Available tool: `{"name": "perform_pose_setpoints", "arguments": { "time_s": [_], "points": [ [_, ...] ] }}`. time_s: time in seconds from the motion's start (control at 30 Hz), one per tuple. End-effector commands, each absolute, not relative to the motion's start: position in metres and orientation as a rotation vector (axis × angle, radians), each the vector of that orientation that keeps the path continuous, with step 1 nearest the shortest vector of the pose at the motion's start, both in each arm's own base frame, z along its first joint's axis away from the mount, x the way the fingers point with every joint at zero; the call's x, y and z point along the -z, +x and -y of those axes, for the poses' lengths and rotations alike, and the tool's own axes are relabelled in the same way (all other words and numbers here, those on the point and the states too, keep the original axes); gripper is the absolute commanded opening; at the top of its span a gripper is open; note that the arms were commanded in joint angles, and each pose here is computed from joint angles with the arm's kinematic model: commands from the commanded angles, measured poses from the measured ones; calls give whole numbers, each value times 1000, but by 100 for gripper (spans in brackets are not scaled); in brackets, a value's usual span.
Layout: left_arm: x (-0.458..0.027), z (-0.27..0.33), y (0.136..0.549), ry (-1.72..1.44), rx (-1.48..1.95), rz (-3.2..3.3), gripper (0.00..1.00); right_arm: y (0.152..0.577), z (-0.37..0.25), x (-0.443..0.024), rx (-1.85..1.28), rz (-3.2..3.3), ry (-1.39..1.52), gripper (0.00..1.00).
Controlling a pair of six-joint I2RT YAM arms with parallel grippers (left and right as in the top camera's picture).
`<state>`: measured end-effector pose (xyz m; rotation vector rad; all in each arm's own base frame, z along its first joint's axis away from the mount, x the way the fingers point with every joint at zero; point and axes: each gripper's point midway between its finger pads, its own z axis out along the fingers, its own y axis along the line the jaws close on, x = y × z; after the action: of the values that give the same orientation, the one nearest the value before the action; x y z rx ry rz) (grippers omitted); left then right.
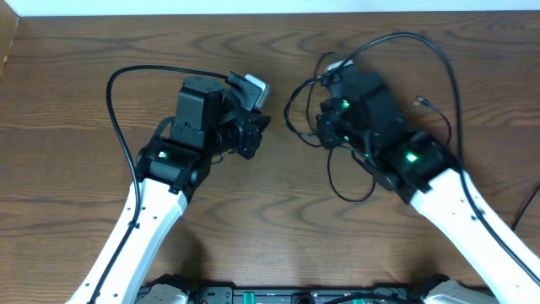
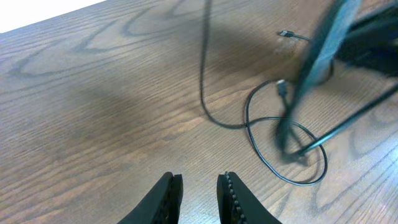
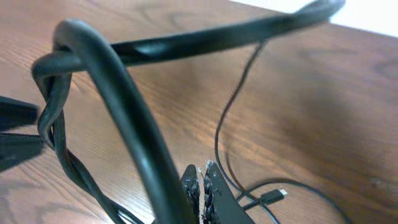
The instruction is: Untangle cables
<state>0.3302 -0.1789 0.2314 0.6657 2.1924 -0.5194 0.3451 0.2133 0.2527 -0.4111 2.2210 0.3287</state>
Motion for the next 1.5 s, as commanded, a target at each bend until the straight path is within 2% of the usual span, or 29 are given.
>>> {"name": "perform_pose_setpoints", "arguments": {
  "time_s": [0.0, 0.43, 0.53, 0.63, 1.23, 1.47],
  "points": [
    [-231, 180, 330, 674, 527, -2193, 24, 344, -207, -272, -326, -2174, -381, 1],
    [-254, 193, 339, 713, 573, -2062, 24, 340, -209, -273, -351, -2174, -394, 1],
    [-261, 209, 327, 855, 659, -1973, 36, 340, -209, -273, -350, -2175, -394, 1],
    [-268, 222, 312, 938, 768, -1913, 41, 340, -209, -273, -350, -2175, -394, 1],
    [-270, 226, 308, 985, 786, -1877, 41, 340, -209, -273, -350, -2176, -394, 1],
    [-273, 219, 324, 946, 680, -1863, 39, 340, -209, -273, -350, -2176, -394, 1]
  ]
}}
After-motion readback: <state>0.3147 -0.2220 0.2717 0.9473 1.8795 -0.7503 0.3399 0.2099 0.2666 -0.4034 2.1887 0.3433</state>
